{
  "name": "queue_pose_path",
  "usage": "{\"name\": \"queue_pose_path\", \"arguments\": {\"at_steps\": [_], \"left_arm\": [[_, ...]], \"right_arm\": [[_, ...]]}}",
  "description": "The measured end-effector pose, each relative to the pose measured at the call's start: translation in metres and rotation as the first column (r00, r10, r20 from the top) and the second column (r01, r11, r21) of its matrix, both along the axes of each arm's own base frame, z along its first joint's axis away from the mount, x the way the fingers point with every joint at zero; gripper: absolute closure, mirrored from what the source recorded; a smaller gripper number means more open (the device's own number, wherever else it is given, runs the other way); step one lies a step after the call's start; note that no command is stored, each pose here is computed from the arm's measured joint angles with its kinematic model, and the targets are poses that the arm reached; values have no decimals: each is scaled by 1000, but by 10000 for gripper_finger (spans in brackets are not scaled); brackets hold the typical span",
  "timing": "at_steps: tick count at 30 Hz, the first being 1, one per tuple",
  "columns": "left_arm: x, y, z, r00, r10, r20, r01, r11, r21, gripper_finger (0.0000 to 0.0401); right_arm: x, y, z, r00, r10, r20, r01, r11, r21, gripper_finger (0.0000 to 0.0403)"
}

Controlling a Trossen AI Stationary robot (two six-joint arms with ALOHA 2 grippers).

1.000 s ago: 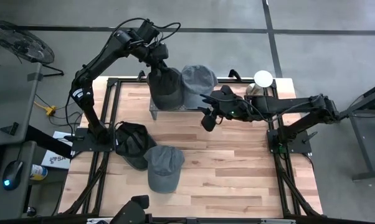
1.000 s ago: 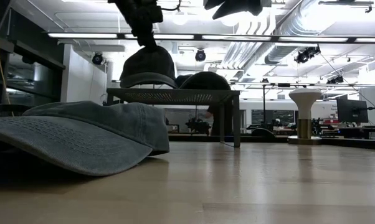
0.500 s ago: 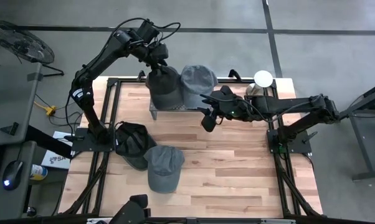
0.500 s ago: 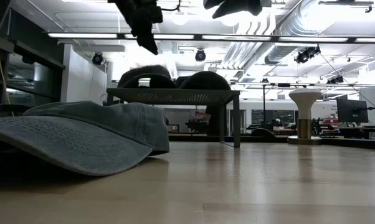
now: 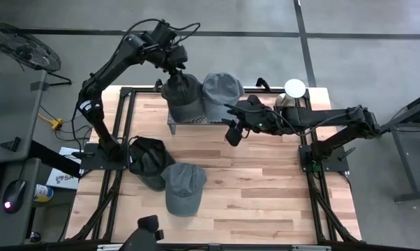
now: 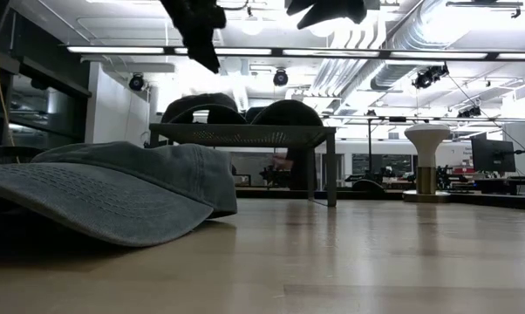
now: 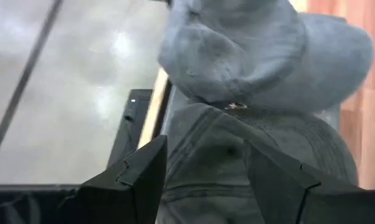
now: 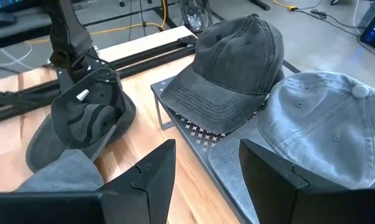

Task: Pick & Place hat
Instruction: Stack the gray cap on top of the gray cap on the shelf

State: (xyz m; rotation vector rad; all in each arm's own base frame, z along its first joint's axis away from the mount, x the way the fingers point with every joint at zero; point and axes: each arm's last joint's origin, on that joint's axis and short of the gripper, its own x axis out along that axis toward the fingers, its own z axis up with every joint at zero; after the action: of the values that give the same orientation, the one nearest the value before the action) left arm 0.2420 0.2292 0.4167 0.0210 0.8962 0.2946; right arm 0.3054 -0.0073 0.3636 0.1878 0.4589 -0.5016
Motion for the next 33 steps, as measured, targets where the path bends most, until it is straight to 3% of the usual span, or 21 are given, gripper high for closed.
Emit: {"name": "queue_pose_path", "arguments": {"at_steps": [8, 13, 19, 23, 28, 33], "left_arm": [[-35, -36, 38, 990, 92, 102, -90, 996, -23, 194], [-56, -81, 57, 981, 127, 145, -112, 988, -107, 194], [-61, -141, 70, 969, 173, 178, -145, 976, -160, 194], [-64, -177, 62, 957, 233, 175, -197, 959, -203, 194], [-61, -218, 34, 948, 291, 132, -249, 932, -265, 194], [-59, -257, 6, 951, 296, 88, -260, 921, -291, 194]], "right_arm": [[1, -8, -1, 994, 103, -27, -103, 995, 6, 233], [3, -6, -1, 975, 216, -53, -218, 976, -21, 233], [18, -1, -5, 930, 367, 27, -368, 930, 27, 233], [37, 7, -20, 878, 476, 50, -479, 873, 88, 233], [63, 31, -51, 811, 585, 5, -582, 806, 103, 233], [81, 50, -79, 792, 610, -20, -601, 785, 152, 233]]}}
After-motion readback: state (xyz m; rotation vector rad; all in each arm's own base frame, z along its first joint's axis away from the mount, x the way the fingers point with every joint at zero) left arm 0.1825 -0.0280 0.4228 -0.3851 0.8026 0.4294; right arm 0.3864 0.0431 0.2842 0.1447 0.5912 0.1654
